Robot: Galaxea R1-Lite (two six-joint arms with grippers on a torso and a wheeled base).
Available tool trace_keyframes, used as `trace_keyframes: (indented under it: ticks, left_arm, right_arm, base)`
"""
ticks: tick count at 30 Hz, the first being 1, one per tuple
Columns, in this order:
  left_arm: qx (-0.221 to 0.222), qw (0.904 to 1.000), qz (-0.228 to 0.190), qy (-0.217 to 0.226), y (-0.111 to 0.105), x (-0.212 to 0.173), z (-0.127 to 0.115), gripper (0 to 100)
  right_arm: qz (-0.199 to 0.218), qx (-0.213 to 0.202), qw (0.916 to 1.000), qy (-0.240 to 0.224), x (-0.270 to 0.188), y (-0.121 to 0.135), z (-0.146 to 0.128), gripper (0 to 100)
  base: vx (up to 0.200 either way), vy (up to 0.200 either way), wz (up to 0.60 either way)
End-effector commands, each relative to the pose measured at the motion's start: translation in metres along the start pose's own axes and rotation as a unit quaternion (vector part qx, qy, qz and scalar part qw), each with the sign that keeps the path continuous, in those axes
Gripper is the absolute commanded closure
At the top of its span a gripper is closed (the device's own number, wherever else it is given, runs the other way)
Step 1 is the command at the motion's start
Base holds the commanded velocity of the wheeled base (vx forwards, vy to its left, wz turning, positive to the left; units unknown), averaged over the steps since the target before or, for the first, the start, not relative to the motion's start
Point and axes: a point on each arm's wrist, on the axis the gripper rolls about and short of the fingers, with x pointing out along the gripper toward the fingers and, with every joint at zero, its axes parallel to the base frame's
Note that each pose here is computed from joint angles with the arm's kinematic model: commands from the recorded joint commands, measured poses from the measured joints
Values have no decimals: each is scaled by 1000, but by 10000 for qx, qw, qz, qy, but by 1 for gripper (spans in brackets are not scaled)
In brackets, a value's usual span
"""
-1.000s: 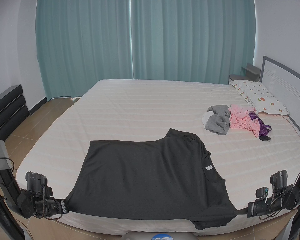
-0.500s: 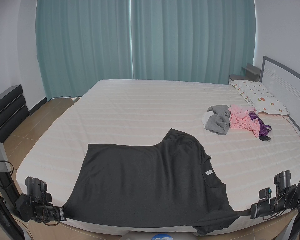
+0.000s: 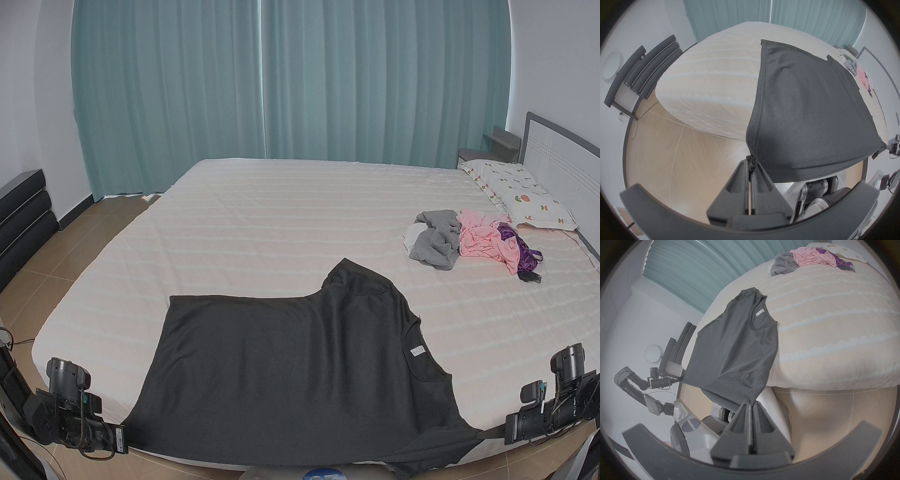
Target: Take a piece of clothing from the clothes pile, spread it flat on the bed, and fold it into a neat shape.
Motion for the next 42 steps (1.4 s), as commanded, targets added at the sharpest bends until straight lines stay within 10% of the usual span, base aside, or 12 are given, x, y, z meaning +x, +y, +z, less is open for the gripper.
trace_keyframes:
  ticks: [1, 18, 42]
  left_arm:
    - [31, 10000, 7, -40, 1, -6, -3, 100]
    - [-1092, 9844, -199, -1362, -2, -9, 72, 100]
    - [-991, 9740, -401, -1999, -13, -11, 121, 100]
  right_arm:
    - [-3, -114, 9999, 5, -8, 5, -8, 100]
    - [180, -402, 9971, -620, -10, 10, 32, 100]
    - [173, -547, 9959, -701, 23, 11, 97, 100]
  base:
    - [0, 0, 0]
    - [0, 0, 0]
    - [0, 0, 0]
